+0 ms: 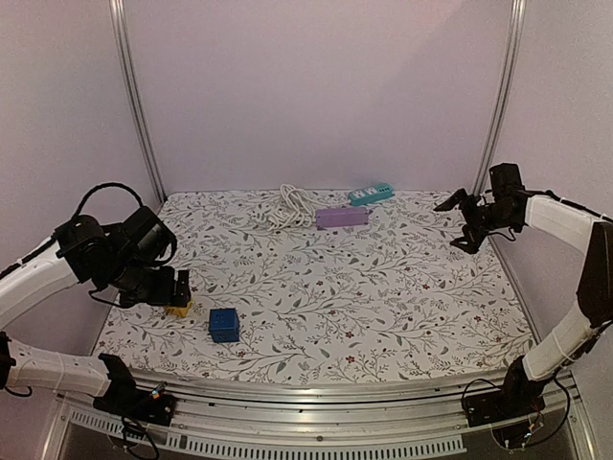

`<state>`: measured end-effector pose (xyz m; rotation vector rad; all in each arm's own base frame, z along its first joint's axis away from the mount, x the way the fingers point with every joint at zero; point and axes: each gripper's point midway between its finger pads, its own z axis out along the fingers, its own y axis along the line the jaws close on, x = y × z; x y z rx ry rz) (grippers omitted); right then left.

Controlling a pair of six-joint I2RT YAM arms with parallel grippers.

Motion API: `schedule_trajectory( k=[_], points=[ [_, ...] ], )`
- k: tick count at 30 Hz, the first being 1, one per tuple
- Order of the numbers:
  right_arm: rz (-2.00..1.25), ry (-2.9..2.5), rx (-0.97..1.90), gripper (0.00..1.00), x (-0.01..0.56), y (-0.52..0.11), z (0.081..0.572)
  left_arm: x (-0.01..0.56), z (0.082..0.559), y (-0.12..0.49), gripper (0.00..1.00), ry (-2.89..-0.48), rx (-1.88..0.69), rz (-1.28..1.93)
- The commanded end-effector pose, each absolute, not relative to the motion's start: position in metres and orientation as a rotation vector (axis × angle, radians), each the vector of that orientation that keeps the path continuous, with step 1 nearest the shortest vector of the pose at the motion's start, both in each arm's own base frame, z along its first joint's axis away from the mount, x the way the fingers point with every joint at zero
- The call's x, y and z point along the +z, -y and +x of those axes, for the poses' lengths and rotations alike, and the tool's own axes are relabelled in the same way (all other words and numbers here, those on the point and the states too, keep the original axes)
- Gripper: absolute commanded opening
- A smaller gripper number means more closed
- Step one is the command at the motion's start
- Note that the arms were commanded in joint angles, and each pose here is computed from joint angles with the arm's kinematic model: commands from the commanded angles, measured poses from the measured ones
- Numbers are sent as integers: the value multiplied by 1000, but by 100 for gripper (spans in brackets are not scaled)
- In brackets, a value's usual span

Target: Insert the plug

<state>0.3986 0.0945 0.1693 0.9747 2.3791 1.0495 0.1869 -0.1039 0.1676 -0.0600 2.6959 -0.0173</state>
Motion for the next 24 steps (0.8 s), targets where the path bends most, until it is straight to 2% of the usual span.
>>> schedule_trajectory(
  k=[1,12,24],
  points=[
    [854,-2402,1041,99,173,-122,422,179,183,99,99,-2672,-25,-143],
    [608,-2490,1008,99,151,-164,486,207,189,98,99,-2580,-128,-357],
    [395,-2397,1117,99,165,-190,551,206,168,81,100,-2537,-226,-562]
  ],
)
